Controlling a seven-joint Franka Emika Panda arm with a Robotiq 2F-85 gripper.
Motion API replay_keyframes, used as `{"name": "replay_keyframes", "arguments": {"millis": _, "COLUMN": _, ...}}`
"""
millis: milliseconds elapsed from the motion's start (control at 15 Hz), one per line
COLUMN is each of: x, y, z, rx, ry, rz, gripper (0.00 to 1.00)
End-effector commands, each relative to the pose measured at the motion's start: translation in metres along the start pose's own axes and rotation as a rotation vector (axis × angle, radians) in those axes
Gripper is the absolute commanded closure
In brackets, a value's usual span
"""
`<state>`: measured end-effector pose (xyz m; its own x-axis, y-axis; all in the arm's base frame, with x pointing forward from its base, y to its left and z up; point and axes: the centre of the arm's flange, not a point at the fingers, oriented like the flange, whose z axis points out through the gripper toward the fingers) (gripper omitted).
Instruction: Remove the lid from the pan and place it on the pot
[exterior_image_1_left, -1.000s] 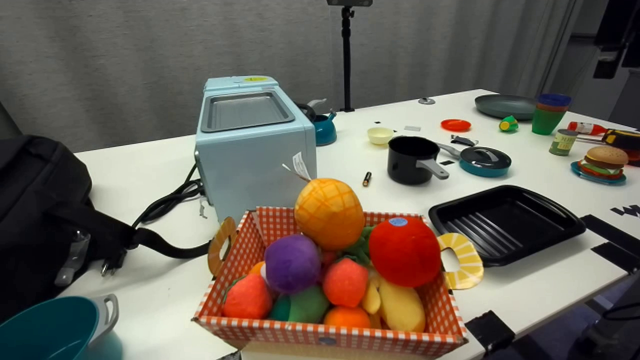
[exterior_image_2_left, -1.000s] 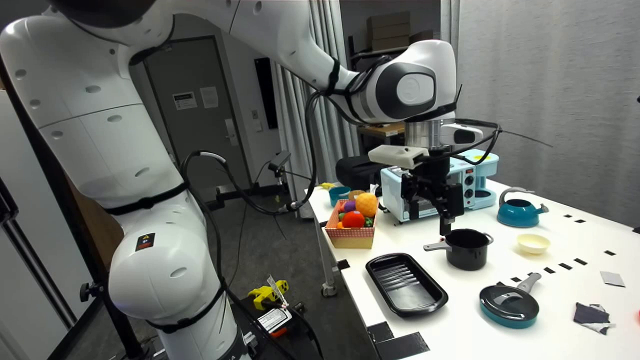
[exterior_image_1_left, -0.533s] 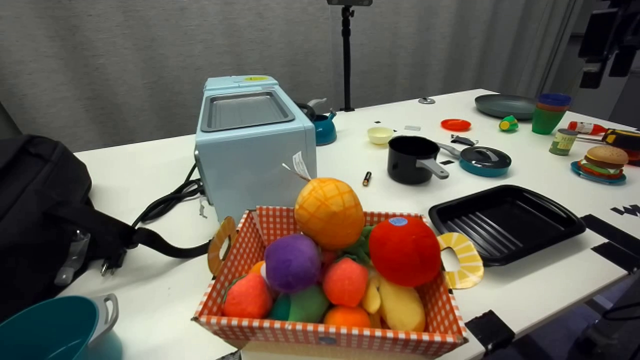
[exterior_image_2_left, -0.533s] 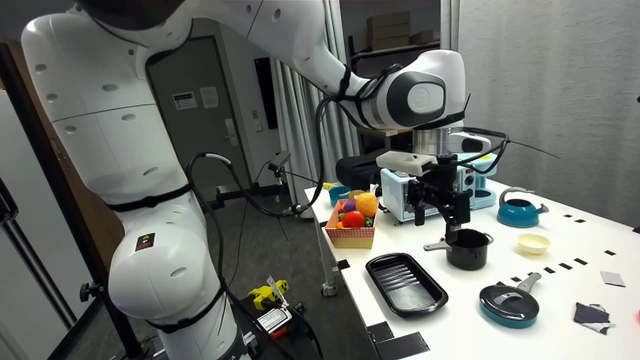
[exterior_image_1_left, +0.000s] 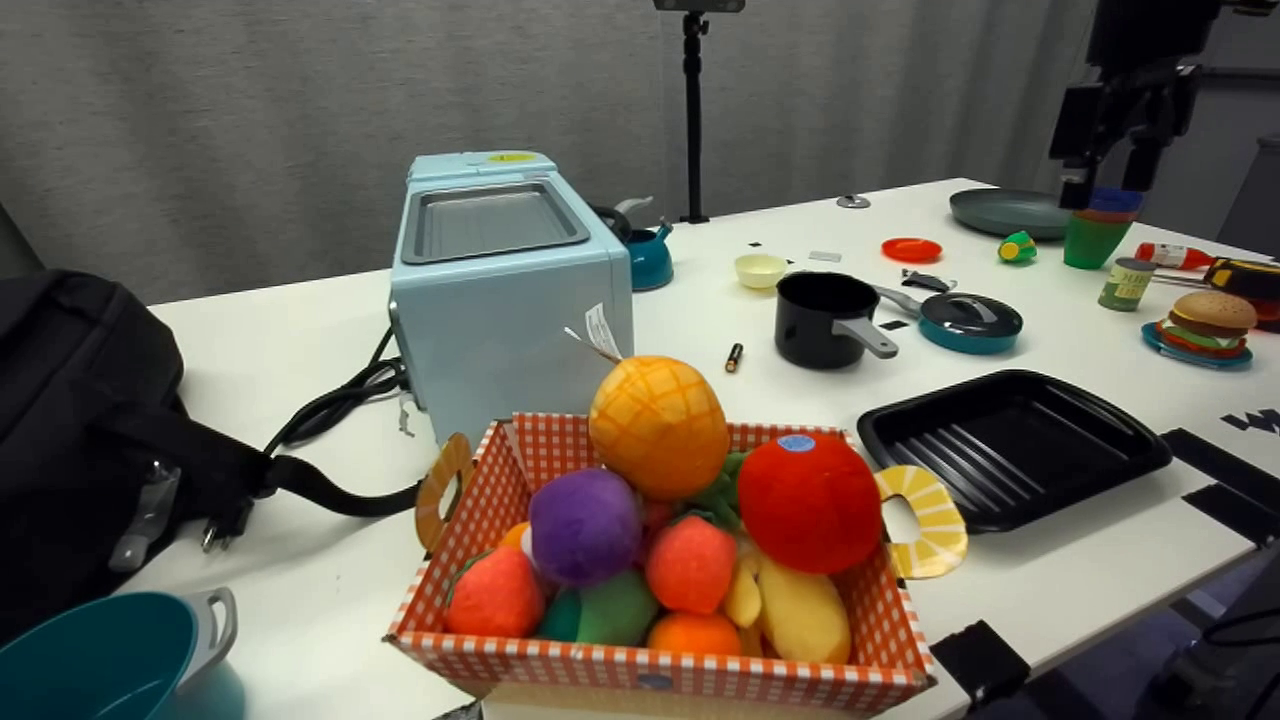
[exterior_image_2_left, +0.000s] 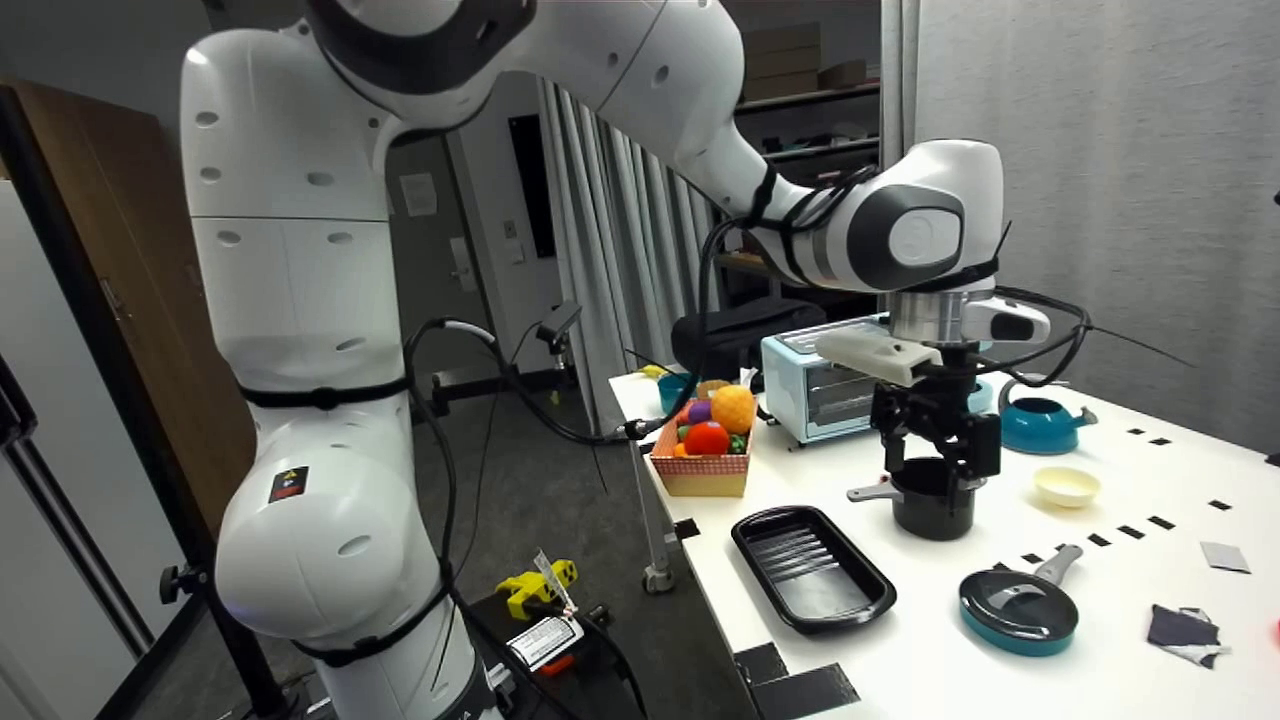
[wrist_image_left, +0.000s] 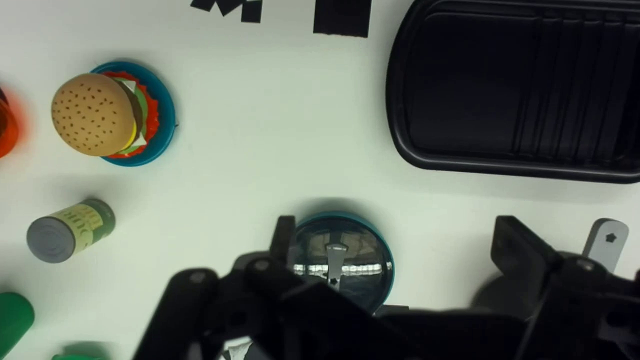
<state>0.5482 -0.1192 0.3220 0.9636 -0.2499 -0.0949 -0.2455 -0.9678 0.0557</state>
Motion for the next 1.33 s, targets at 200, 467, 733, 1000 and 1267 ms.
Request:
{"name": "replay_keyframes", "arguments": {"millis": 200, "x": 0.073, "y": 0.003, "z": 0.051, "rx": 0.007, "ry": 0.031, "rz": 0.01, "gripper": 0.0}}
{"name": "replay_keyframes", "arguments": {"millis": 467, "x": 0.098, "y": 0.002, "z": 0.081, "rx": -0.017, "ry": 0.056, "rz": 0.018, "gripper": 0.0}}
{"name": "replay_keyframes", "arguments": {"millis": 733, "x": 0.116, "y": 0.002, "z": 0.103, "rx": -0.024, "ry": 0.073, "rz": 0.041, "gripper": 0.0}}
{"name": "replay_keyframes", "arguments": {"millis": 1000, "x": 0.125, "y": 0.0, "z": 0.123, "rx": -0.027, "ry": 0.067, "rz": 0.063, "gripper": 0.0}}
{"name": "replay_keyframes", "arguments": {"millis": 1267, "x": 0.129, "y": -0.003, "z": 0.14, "rx": -0.031, "ry": 0.055, "rz": 0.083, "gripper": 0.0}}
